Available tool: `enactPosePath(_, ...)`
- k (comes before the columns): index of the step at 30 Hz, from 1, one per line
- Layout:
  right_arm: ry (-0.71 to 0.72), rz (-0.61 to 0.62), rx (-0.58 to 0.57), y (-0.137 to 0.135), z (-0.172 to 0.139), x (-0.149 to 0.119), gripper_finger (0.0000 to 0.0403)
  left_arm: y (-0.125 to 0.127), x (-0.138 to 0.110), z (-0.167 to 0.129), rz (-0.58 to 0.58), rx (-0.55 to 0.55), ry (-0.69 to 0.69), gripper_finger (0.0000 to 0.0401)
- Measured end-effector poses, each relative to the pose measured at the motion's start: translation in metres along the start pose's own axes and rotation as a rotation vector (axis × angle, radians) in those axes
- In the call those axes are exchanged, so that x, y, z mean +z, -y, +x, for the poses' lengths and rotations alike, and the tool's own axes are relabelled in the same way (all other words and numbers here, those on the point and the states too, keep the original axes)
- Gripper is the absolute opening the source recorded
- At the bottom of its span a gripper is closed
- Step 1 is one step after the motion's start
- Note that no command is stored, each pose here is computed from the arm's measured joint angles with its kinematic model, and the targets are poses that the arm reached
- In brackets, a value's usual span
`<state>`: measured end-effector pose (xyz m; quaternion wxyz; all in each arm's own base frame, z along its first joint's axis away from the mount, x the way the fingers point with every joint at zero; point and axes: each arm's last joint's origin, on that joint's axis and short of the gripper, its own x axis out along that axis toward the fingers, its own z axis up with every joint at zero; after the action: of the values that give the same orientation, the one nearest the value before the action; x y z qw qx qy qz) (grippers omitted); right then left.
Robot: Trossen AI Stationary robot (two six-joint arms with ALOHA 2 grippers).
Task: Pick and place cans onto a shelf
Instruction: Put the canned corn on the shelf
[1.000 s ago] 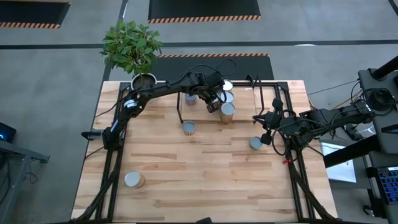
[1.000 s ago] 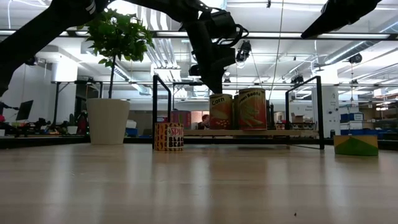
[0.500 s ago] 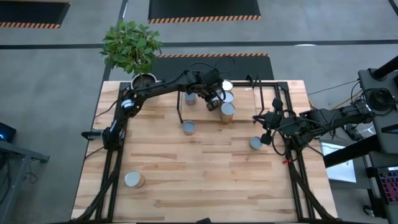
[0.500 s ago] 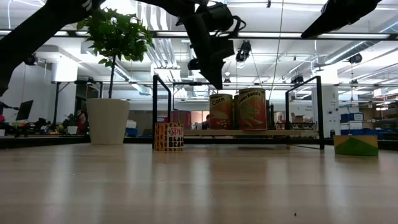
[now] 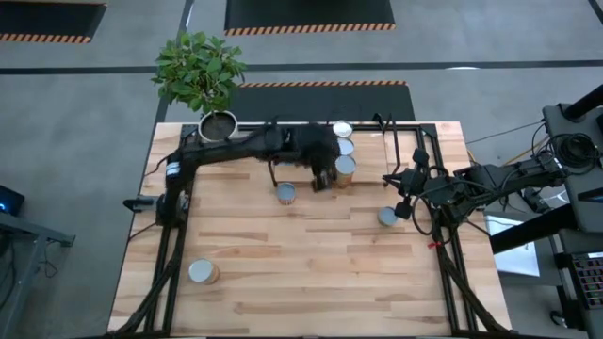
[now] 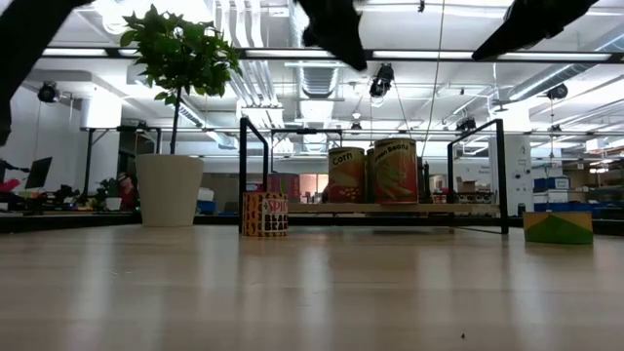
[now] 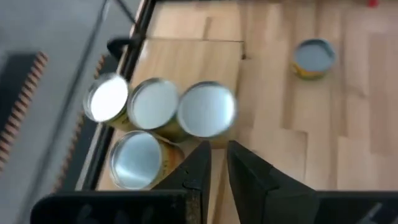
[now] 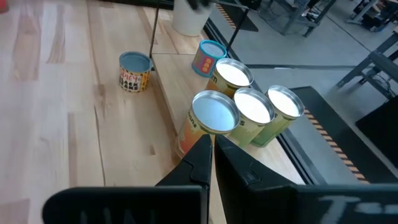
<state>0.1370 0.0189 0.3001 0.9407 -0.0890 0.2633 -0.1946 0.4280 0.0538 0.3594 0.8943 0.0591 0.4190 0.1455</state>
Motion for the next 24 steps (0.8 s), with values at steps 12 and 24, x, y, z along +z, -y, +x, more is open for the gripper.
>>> enactPosePath(12, 0.01, 0.025, 0.001, 0.0, 0.0, 0.001, 0.0009, 0.093, -0.062, -0.083, 0.089, 0.039, 0.039, 0.0036)
enactPosePath(24, 0.08, 0.034, 0.007, -0.006, 0.006, 0.012, 0.0009, 0.118, -0.158, -0.134, -0.11, -0.087, -0.006, 0.0036)
